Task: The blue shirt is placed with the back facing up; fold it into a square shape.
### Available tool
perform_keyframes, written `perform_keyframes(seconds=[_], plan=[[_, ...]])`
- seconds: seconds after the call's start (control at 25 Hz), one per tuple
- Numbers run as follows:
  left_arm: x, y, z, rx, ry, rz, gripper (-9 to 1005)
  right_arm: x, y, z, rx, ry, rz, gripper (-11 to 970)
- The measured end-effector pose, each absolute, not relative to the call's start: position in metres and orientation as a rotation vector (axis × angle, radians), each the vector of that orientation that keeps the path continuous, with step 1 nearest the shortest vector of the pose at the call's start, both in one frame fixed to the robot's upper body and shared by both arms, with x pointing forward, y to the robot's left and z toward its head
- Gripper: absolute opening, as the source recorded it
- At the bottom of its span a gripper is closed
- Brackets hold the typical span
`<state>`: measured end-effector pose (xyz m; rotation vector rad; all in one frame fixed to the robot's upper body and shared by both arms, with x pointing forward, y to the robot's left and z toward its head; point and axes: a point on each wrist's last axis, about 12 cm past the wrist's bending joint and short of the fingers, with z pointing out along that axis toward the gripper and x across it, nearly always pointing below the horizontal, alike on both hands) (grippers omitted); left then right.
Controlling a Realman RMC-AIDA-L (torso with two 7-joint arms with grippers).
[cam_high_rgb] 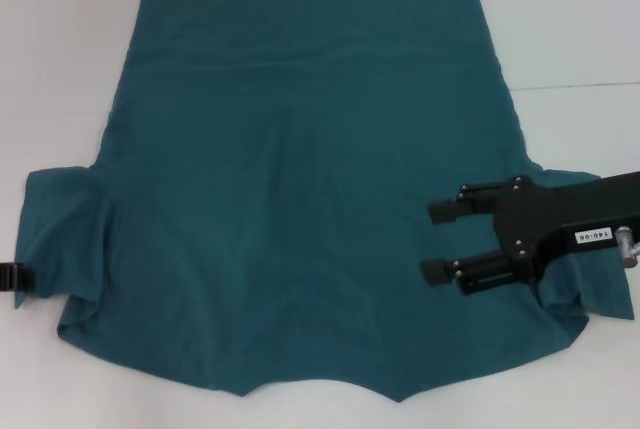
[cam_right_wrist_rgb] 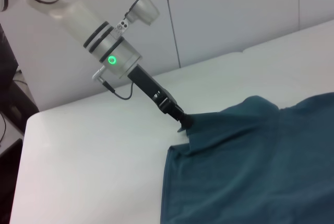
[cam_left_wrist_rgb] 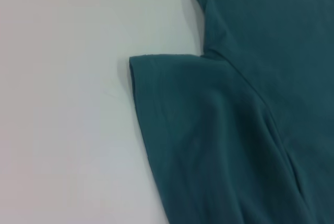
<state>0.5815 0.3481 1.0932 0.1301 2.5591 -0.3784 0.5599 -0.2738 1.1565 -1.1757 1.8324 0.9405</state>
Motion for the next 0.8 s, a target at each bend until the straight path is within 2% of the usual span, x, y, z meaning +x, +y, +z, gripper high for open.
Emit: perform_keyframes(seconds=[0.48,0.8], plan=[[0.593,0.338,1.133,0.184,2.452,-0.514,1,0.553,-0.292,1.155,-1.028,1.789,0.933,875],[0.604,0.304,1.151,0.346,2.422,-0.511,1,0.541,-0.306,1.151,-0.941,1.755,0.944,874]])
